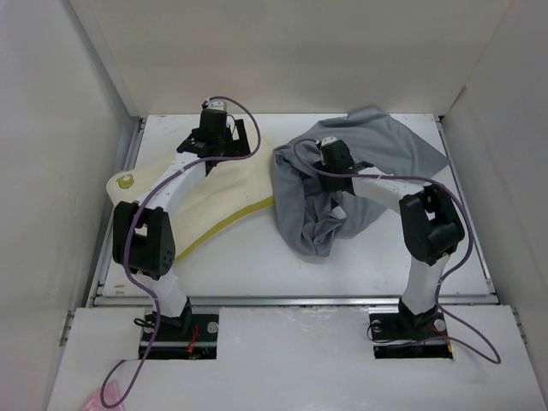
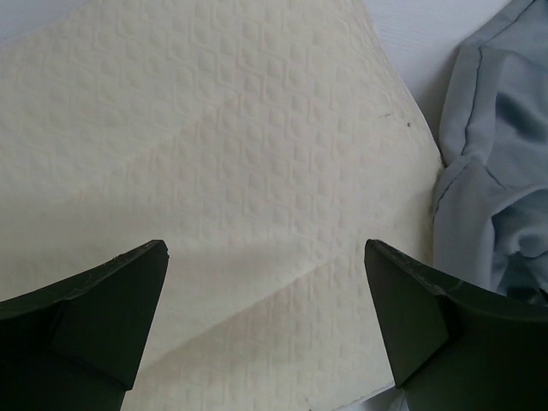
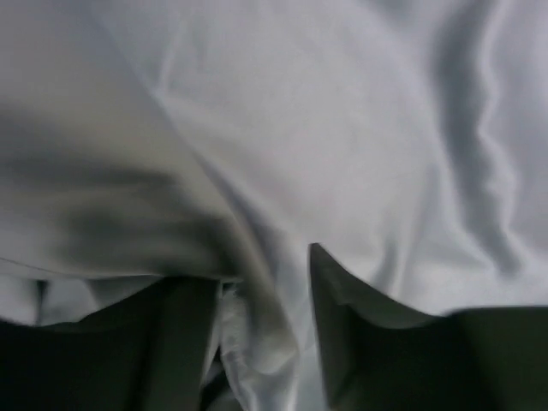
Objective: Put the pillow into the pillowcase
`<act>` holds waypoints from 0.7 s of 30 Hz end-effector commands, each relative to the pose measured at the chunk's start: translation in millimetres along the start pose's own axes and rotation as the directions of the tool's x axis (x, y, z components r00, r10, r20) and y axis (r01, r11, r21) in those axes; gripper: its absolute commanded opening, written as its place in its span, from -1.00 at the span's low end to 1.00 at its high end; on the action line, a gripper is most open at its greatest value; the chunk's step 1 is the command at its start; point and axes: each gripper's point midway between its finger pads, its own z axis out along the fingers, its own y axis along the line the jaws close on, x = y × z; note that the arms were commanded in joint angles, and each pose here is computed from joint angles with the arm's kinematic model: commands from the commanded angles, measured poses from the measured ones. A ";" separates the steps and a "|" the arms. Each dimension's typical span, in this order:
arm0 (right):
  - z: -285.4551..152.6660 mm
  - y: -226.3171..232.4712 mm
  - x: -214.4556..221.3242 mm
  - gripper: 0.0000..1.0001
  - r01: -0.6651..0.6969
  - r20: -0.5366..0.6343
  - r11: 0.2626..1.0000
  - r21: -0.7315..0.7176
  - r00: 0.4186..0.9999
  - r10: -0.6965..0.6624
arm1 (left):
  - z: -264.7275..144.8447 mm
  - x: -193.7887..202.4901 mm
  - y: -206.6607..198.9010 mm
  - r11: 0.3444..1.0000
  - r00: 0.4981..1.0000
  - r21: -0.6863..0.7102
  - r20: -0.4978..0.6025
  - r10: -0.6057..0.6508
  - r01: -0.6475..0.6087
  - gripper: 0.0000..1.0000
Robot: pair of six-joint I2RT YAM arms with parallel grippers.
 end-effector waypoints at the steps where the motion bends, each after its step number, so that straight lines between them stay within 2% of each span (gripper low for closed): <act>1: -17.8 27.8 -40.0 -0.02 0.029 0.131 0.988 -0.152 0.991 -0.009 | 9.4 -8.2 -4.9 1.000 1.000 0.016 -0.015 0.019 -0.019 1.00; 2: -22.0 29.6 -39.8 -0.40 0.045 0.138 0.984 -0.170 0.990 -0.021 | 12.7 -5.6 -7.8 0.999 0.999 0.029 -0.032 0.021 -0.020 1.00; 3: -27.5 30.2 -47.5 -0.64 0.044 0.164 0.983 -0.180 0.986 -0.014 | 20.9 -0.3 -11.4 0.999 0.998 0.032 -0.048 0.040 -0.039 1.00; 4: -26.2 32.3 -41.9 -0.97 0.046 0.153 0.981 -0.191 0.988 -0.017 | 22.4 -5.8 -13.8 0.999 0.998 0.034 -0.044 0.040 -0.039 1.00; 7: -36.2 25.9 -48.9 -1.00 0.034 0.155 0.985 -0.170 0.988 -0.007 | 36.4 14.0 -30.3 0.995 0.991 0.012 -0.096 0.097 -0.096 1.00; 8: -41.7 17.1 -50.1 -1.00 0.009 0.143 0.988 -0.152 0.990 0.013 | 37.3 5.0 -40.7 0.995 0.991 0.025 -0.082 0.102 -0.100 1.00; 10: -60.3 2.7 -63.9 -1.00 -0.060 0.149 0.990 -0.125 0.986 0.079 | 50.3 16.4 -51.7 0.991 0.983 0.032 -0.123 0.133 -0.130 1.00; 16: -99.3 -52.5 -66.4 -1.00 -0.182 0.113 0.983 0.031 0.978 0.177 | 76.5 39.9 -51.9 0.994 0.975 0.021 -0.194 0.108 -0.106 1.00; 21: -128.6 -65.5 -63.4 -1.00 -0.201 0.139 0.978 0.063 0.972 0.191 | 101.6 71.1 -50.7 0.995 0.954 -0.015 -0.286 0.086 -0.094 1.00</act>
